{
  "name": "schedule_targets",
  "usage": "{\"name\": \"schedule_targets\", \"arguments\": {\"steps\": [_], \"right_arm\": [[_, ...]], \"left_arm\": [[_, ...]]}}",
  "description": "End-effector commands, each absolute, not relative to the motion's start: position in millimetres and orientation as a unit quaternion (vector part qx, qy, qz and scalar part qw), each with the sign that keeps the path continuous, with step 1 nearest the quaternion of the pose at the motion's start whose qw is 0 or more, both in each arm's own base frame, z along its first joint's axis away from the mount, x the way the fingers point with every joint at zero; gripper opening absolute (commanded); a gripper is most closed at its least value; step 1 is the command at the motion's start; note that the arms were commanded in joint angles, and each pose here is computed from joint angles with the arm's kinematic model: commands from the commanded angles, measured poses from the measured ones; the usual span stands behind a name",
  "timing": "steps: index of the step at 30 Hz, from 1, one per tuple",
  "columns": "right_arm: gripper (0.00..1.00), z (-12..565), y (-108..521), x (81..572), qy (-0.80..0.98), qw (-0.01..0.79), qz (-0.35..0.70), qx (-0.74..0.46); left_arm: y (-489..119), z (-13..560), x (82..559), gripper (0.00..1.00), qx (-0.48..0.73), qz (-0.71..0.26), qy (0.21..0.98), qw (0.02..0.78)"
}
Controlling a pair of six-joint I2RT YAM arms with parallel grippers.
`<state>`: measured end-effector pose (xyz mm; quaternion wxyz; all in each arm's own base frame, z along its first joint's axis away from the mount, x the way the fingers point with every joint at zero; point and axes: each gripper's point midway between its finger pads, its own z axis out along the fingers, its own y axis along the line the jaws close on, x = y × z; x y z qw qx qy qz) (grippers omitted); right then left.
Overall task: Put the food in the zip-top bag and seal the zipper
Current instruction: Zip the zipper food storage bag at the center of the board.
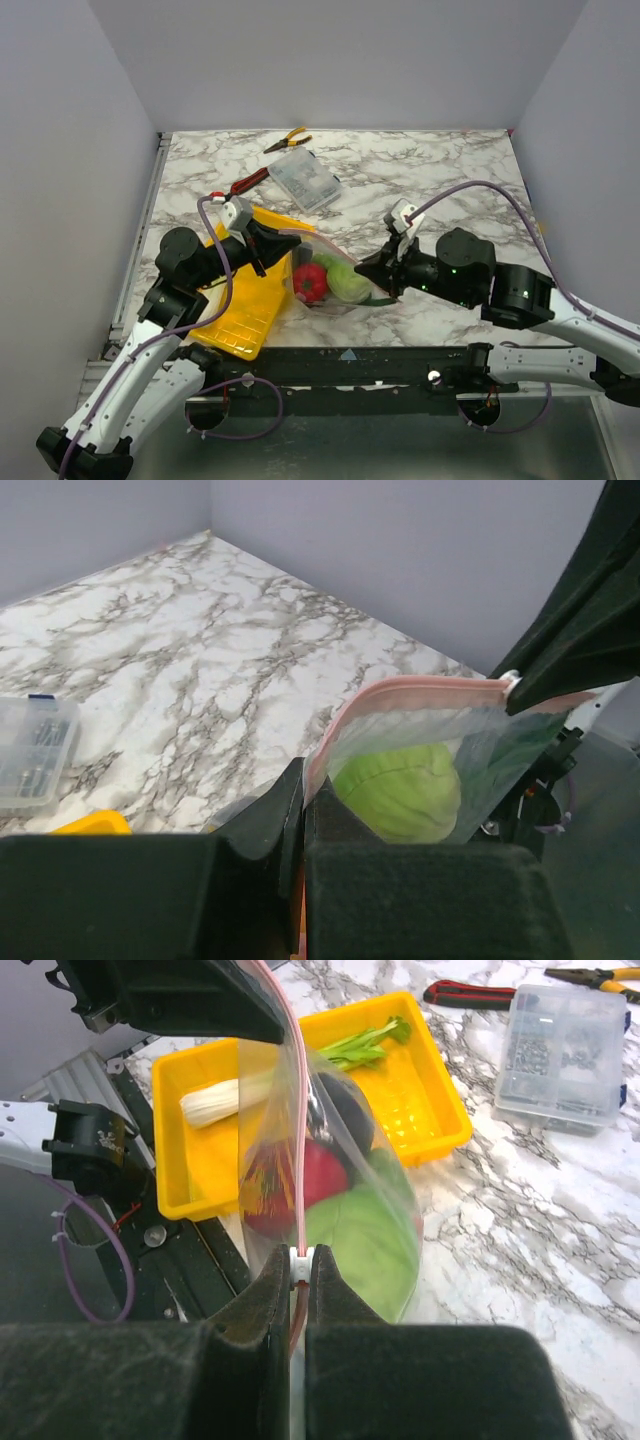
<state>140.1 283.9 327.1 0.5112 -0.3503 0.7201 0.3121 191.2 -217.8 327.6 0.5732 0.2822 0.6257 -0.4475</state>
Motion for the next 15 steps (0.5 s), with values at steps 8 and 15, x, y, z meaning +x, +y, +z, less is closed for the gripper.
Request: {"name": "schedule_targets", "arguments": {"steps": [8, 15], "right_arm": [[0.0, 320.8, 217.0, 122.8, 0.755, 0.495, 0.289, -0.318], [0.0, 318.8, 192.1, 110.4, 0.766, 0.485, 0.305, -0.291]], "left_arm": [[-169.9, 344.5, 229.3, 0.0, 0.183, -0.329, 0.636, 0.674], [-166.6, 347.8, 225.3, 0.0, 0.184, -0.325, 0.635, 0.676]]}}
